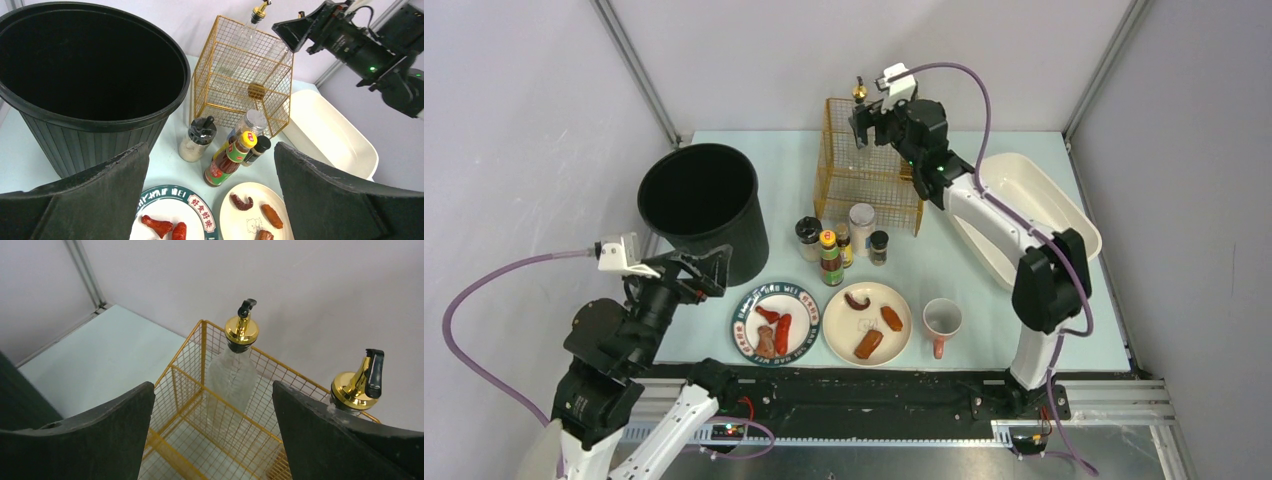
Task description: Clear the kitchen counter
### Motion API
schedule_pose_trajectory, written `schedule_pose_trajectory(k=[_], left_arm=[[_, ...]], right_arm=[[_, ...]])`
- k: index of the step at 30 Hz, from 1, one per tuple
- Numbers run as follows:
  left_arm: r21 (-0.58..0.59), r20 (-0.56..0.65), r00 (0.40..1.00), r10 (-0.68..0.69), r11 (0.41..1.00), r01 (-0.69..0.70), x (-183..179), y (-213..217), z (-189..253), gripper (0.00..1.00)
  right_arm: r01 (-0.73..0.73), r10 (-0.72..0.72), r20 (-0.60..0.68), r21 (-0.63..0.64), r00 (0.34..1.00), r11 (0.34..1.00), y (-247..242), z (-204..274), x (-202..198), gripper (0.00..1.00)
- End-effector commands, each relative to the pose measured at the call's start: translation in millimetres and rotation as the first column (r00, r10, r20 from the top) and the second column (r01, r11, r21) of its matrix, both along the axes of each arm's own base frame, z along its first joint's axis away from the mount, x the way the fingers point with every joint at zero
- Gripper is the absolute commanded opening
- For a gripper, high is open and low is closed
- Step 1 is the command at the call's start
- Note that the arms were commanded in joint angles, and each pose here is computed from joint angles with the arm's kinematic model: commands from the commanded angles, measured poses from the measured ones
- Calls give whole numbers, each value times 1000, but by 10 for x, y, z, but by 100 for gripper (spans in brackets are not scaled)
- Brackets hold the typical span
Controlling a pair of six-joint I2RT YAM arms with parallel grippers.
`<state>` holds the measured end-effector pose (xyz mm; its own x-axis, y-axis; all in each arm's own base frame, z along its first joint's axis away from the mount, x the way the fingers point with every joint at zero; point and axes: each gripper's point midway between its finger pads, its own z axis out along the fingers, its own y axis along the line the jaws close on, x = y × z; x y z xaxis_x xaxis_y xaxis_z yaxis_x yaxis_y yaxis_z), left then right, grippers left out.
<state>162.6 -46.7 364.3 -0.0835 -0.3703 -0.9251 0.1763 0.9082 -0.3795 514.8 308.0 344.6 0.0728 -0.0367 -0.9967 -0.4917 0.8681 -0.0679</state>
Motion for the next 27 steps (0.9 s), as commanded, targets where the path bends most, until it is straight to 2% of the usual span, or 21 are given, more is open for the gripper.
schedule_pose_trajectory(k=[1,4,8,11,20,27], left_arm=[[14,-19,1000,-20,1000,21,11,-42,-63,98],[25,-20,1000,-24,999,24,14,-46,-60,98],[29,-10,1000,-24,999,24,10,-40,-13,98],[29,-7,1000,-19,999,19,12,-32,14,98],[8,-26,999,-35,999,35,32,-85,-24,98],[1,-39,999,-36,999,36,44,-98,-67,98]], right_arm=[[-66,68,-67,35,995,997,-42,232,-411,91],[-87,86,-105,-2,991,996,-22,229,-677,91],[-107,90,-138,-116,986,988,58,73,-1051,91],[-141,101,-222,-169,970,976,154,-124,-1331,91],[-295,227,-492,-65,841,953,366,-498,-2073,85],[-293,196,-539,-98,819,951,503,-722,-2205,84]])
